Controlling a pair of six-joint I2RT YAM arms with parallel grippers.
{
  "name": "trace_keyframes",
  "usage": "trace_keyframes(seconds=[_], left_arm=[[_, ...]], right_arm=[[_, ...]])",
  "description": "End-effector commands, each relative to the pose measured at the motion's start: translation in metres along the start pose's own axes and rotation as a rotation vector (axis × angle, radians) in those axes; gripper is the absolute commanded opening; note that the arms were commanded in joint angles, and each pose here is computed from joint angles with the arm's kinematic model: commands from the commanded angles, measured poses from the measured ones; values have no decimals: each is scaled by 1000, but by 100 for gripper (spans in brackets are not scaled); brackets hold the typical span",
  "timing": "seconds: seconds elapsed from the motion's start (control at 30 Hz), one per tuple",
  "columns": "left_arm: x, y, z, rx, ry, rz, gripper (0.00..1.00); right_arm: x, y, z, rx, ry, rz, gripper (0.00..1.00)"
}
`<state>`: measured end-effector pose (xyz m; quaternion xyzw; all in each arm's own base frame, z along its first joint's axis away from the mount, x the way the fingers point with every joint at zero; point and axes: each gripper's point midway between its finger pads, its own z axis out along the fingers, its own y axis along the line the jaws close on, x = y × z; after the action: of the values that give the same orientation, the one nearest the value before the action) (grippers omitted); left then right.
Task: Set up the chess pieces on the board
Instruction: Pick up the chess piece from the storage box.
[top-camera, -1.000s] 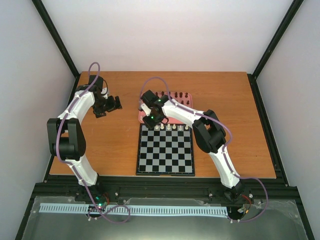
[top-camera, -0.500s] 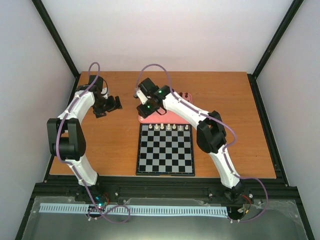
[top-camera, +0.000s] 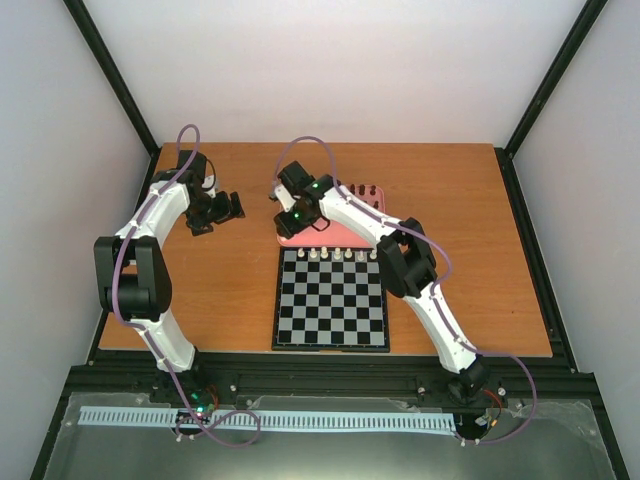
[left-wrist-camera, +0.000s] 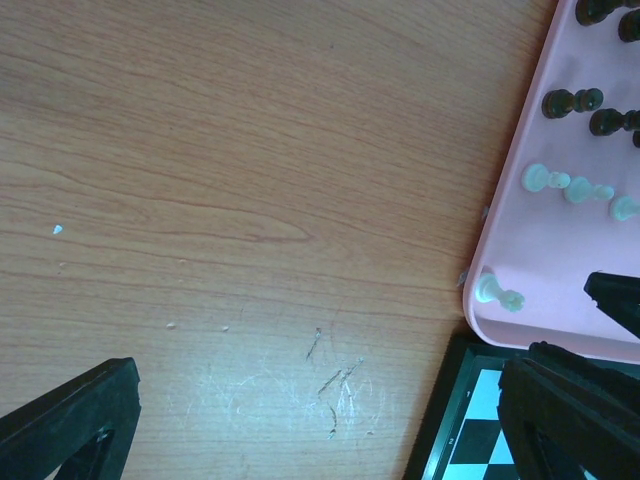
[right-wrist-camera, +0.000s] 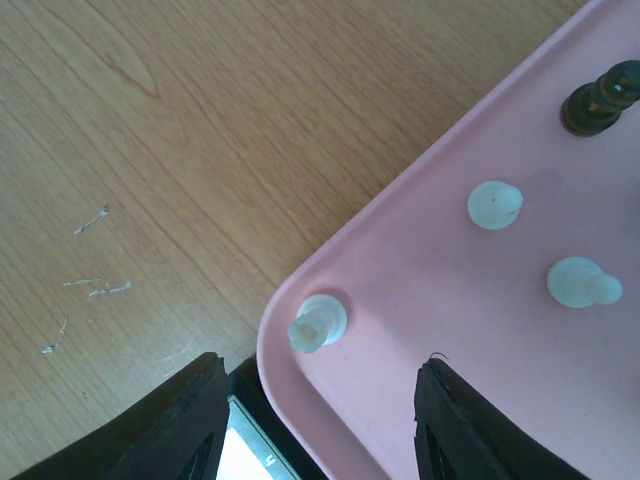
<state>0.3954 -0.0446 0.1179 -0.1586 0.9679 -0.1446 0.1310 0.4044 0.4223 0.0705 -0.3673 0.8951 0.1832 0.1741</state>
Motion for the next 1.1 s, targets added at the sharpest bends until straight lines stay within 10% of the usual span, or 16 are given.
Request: trace_keyframes(seconds=[0.0,1.07], left_arm=[[-5,-8,-9,33,-34,-10,100],[-5,-8,-1,37,-15,-20,100]], right_arm=[[-12,4,0,-34,-35,10,51],[-8,-8,30,-92,-14,93,37]])
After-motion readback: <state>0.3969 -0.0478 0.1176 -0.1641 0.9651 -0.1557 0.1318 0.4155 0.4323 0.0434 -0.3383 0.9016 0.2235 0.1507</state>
